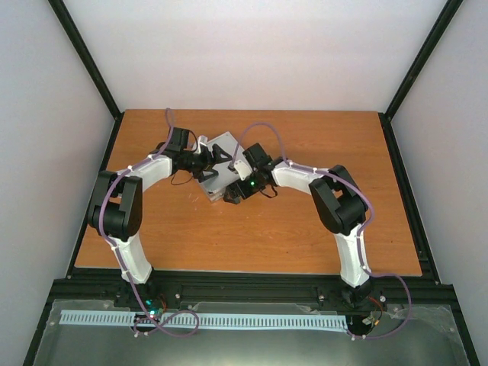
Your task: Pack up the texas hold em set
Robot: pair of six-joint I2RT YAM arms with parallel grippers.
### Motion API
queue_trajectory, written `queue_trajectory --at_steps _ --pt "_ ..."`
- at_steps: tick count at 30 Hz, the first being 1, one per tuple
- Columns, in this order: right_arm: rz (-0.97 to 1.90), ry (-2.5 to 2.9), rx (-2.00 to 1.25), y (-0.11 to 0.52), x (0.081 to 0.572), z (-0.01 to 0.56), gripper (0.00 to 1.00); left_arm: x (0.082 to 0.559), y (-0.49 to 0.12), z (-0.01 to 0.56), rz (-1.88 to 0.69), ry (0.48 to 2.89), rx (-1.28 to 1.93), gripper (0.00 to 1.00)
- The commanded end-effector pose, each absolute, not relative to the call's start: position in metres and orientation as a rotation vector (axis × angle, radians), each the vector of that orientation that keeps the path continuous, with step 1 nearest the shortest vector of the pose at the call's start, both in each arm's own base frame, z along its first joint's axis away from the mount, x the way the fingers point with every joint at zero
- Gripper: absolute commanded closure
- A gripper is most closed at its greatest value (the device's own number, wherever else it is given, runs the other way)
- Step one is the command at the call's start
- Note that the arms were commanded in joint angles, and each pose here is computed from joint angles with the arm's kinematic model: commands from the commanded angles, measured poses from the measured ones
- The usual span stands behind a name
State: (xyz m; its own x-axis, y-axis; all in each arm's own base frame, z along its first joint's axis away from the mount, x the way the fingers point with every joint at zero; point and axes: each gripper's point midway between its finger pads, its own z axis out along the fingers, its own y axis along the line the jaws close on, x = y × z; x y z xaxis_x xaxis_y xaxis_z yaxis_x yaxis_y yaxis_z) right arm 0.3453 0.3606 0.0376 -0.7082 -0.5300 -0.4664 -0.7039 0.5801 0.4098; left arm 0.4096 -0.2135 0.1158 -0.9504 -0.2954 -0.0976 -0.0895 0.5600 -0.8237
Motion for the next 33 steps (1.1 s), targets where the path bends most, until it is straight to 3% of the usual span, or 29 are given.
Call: queue_trajectory --at_steps 1,6,15,19,33 --pt "0.674 2.473 -0.909 0.344 0.372 0.014 0.00 0.393 -0.208 0.091 -1.284 2.683 -0.392 0.00" --pt "0.784 2.471 -0.955 0.349 0.359 0.002 0.00 0.392 -0.208 0.088 -1.280 2.692 -0.390 0.00" --pt "1.601 2.363 -1.124 0.362 0.307 0.023 0.04 0.390 -0.208 0.084 -1.277 2.699 -0.390 0.00" --pt "1.829 2.272 -1.141 0.363 0.301 0.040 0.05 0.390 -0.208 0.084 -1.280 2.698 -0.390 0.00" --pt "2.212 2.014 -1.043 0.357 0.302 0.089 0.08 0.389 -0.208 0.083 -1.281 2.702 -0.386 0.00"
